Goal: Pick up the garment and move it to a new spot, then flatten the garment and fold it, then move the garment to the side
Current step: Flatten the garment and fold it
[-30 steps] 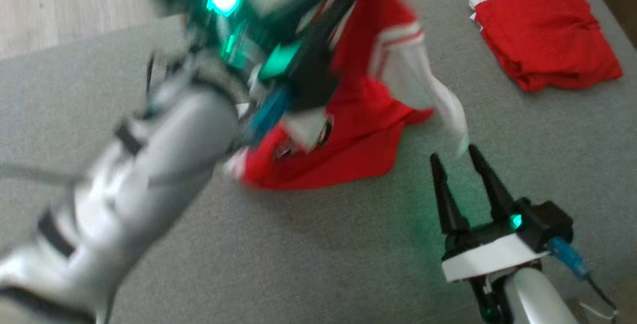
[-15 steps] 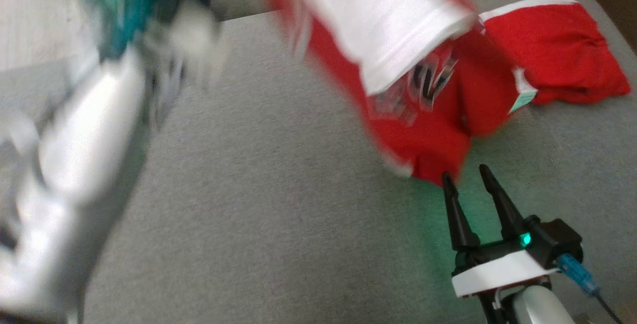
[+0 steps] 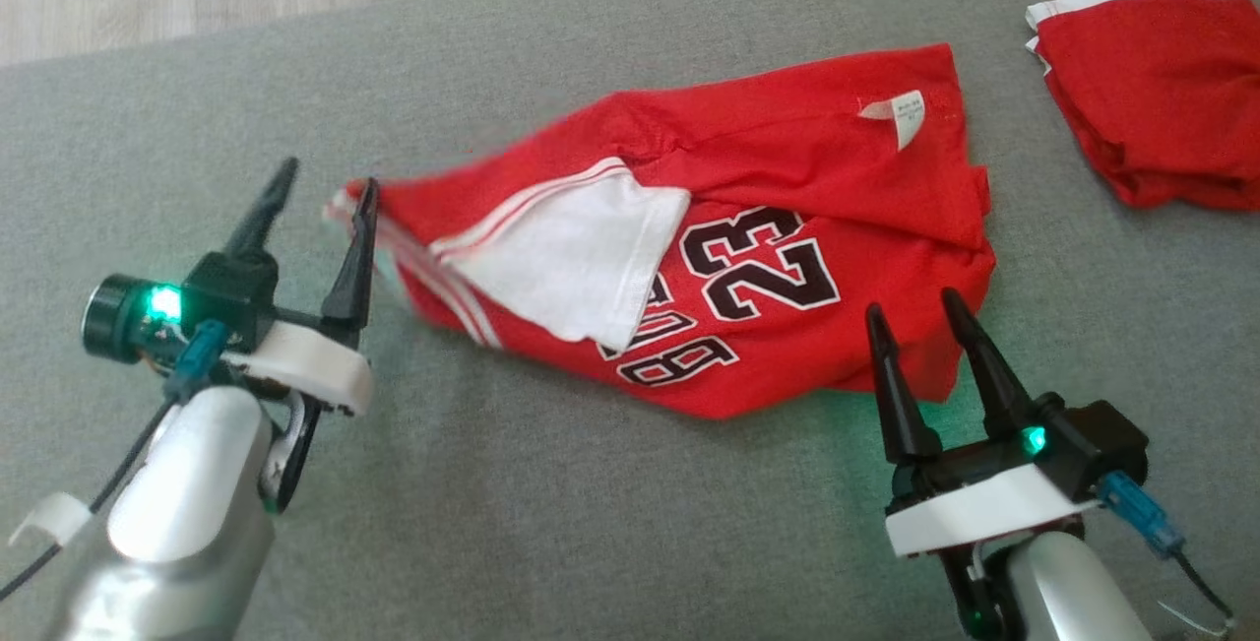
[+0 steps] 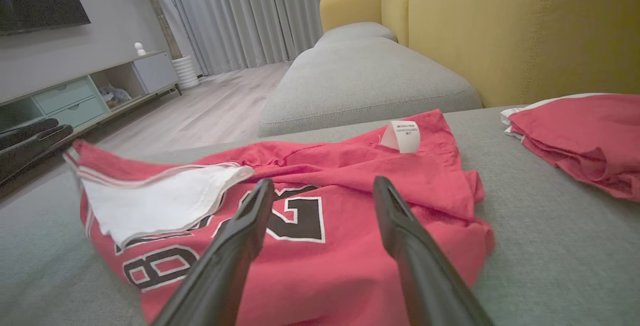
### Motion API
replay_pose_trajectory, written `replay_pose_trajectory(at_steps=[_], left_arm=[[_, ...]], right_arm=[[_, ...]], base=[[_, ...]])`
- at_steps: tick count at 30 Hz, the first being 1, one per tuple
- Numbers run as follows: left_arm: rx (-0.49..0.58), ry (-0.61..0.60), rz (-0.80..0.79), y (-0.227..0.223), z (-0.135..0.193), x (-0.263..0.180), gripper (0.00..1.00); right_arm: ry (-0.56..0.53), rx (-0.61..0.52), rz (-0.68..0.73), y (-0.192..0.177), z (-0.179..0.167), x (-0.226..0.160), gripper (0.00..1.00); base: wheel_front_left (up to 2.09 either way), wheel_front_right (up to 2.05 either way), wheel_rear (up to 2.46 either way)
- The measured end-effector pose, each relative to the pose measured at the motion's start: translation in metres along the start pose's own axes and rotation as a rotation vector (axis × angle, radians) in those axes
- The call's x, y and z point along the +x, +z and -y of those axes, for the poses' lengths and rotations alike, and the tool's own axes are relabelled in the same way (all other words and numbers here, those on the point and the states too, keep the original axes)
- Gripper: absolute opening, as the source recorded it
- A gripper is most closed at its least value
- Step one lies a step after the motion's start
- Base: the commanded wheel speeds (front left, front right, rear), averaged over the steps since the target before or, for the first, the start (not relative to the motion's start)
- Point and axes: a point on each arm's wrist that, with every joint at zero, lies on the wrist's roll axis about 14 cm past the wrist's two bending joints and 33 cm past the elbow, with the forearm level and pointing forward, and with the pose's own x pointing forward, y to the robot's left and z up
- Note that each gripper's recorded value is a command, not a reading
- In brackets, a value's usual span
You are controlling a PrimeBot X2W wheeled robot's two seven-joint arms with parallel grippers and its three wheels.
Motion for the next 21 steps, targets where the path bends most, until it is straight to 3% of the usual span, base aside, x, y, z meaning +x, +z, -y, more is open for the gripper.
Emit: replay_pose_trajectory(at_steps=[4,7,11,16,21], left_arm=[[-0.020,0.062,0.045,0.009,-0.003,0.002,1.00],[-0.108,0.053,0.099,0.021,0.014,0.001,1.00],[-0.207,-0.050,0.113,0.019,0.063,-0.014,1.00],[-0.355,-0.211,-0.005,-0.002,0.129,-0.036,1.00],[-0.471,-0.332,-0.119,-0.012,0.166,-0.045,1.00]], right_arm=[[0.004,0.001,-0.004,-0.001,-0.001,0.000,1.00],[0.002,0.001,-0.006,-0.002,-0.001,0.000,1.00],[-0.001,0.001,-0.015,-0.005,0.001,-0.002,1.00],[0.002,-0.004,-0.023,-0.007,0.002,0.000,1.00],[0.004,-0.009,-0.034,-0.011,0.003,0.001,1.00]], base=[[0.00,0.00,0.00],[0.00,0.00,0.00],[0.00,0.00,0.00],[0.00,0.00,0.00],[0.00,0.00,0.00]])
